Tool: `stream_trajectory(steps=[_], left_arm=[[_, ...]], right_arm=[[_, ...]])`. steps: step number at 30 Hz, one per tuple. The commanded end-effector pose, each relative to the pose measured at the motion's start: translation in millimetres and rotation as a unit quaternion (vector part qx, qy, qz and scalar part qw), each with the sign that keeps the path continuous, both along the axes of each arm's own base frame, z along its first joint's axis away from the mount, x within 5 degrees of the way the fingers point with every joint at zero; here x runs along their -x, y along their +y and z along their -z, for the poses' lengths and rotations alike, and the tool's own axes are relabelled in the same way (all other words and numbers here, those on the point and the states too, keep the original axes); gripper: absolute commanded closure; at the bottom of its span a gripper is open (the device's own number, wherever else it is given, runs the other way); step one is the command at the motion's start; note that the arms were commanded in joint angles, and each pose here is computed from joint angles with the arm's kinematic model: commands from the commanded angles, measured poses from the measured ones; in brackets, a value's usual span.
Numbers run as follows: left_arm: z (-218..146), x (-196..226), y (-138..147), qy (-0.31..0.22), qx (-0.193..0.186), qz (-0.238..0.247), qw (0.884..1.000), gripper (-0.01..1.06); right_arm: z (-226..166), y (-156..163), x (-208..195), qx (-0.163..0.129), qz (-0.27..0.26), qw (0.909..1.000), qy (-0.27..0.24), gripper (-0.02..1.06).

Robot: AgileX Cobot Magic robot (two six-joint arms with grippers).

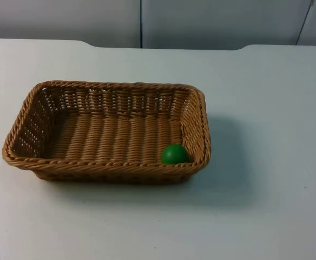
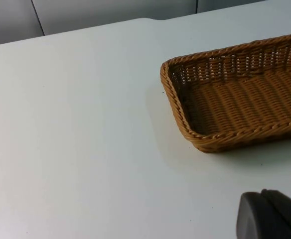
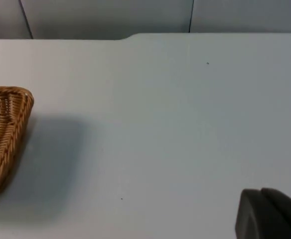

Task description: Pick up the basket with the left hand and place the ball into the basket with the right hand.

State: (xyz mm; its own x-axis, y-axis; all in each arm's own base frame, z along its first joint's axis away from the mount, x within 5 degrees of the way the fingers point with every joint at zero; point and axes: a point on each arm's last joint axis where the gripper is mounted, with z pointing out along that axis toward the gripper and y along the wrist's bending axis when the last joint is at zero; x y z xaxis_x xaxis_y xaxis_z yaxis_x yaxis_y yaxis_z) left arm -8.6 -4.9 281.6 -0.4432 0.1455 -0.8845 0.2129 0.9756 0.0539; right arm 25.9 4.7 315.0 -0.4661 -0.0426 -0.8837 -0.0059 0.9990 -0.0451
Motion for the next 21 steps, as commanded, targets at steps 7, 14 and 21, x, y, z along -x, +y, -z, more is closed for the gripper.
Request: stream_trajectory(steps=[7, 14, 21], left_arm=[[0, 1, 0, -0.003, 0.003, -0.002, 1.000, 1.05], [0, 1, 0, -0.003, 0.003, -0.002, 1.000, 1.05], [0, 1, 0, -0.003, 0.003, -0.002, 1.000, 1.05]], right_arm=[[5, 0, 19, 0.014, 0.007, 0.9998, -0.009, 1.05], [9, 1, 24, -0.009, 0.017, 0.9998, 0.010, 1.05], [38, 1, 14, -0.020, 0.017, 0.9979, 0.059, 1.05]])
